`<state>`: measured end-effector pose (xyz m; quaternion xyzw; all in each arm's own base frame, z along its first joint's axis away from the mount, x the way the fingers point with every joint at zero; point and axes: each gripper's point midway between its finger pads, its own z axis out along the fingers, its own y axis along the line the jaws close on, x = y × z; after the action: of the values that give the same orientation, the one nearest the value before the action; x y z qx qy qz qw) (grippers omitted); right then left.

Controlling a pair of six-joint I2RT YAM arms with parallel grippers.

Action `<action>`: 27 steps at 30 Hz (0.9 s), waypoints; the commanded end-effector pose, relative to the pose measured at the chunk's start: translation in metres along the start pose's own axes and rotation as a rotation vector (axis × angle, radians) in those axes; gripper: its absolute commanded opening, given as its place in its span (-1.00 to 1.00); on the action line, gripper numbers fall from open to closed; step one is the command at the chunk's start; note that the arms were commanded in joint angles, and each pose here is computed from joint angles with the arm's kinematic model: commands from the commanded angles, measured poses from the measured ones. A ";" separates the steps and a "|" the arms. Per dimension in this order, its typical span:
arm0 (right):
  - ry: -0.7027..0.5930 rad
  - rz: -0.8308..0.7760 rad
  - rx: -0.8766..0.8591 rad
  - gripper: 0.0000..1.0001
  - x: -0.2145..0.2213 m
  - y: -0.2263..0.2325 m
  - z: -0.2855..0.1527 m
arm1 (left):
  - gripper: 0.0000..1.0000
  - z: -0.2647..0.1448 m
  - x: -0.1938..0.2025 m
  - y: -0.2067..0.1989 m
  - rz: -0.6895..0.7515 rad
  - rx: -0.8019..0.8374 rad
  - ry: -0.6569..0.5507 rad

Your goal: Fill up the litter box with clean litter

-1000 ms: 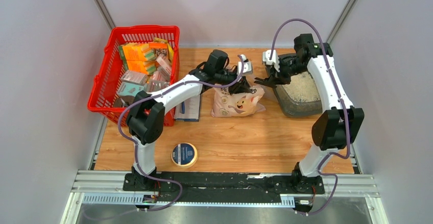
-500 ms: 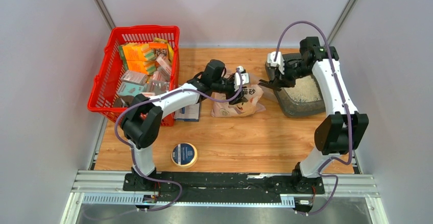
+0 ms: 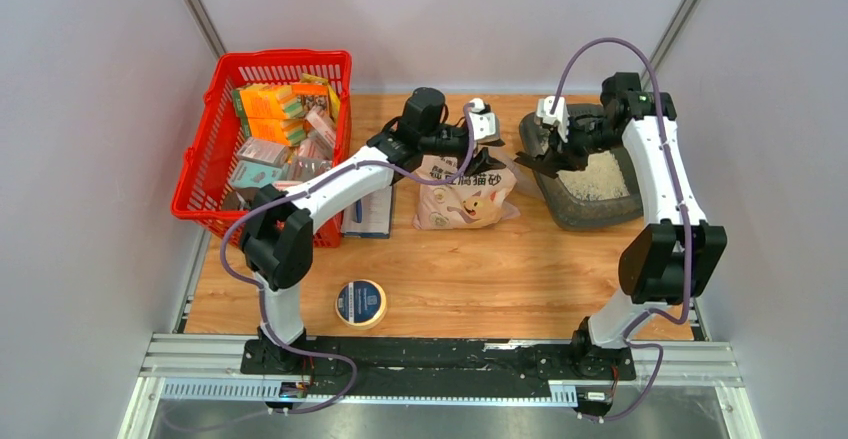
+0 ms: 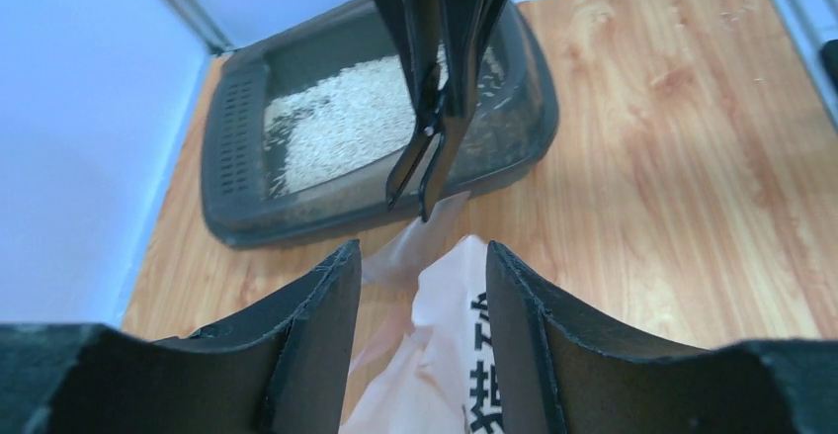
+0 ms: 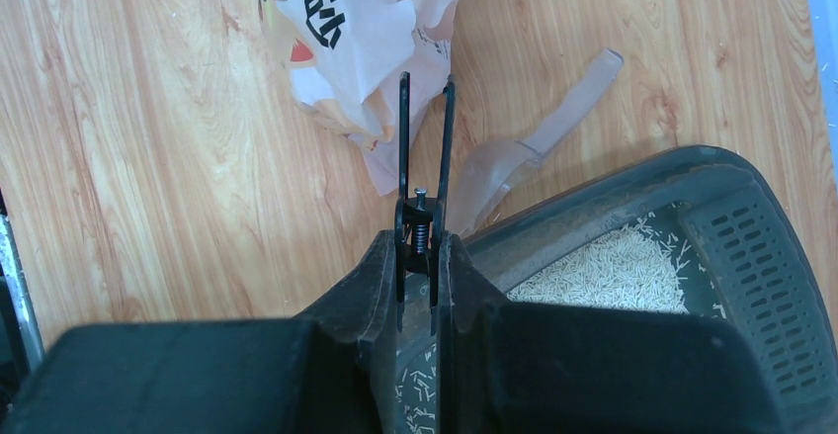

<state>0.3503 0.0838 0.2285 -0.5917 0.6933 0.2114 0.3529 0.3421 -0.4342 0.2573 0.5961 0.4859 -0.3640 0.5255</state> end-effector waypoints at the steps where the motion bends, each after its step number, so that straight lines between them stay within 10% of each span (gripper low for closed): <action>1: 0.004 0.176 -0.176 -1.00 -0.011 0.075 -0.019 | 0.13 0.011 0.010 -0.031 -0.098 0.176 0.029; 12: 0.021 0.155 -0.185 -1.00 -0.004 0.084 -0.019 | 0.19 0.013 0.046 -0.039 -0.150 0.202 0.141; 27: 0.095 0.058 -0.245 -1.00 0.013 0.097 -0.011 | -0.92 0.018 0.042 -0.027 -0.305 0.099 0.118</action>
<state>0.3304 0.0868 0.2197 -0.6275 0.6713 0.1968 0.3418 0.3263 -0.4372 0.1875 0.5778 0.5888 -0.4129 0.3860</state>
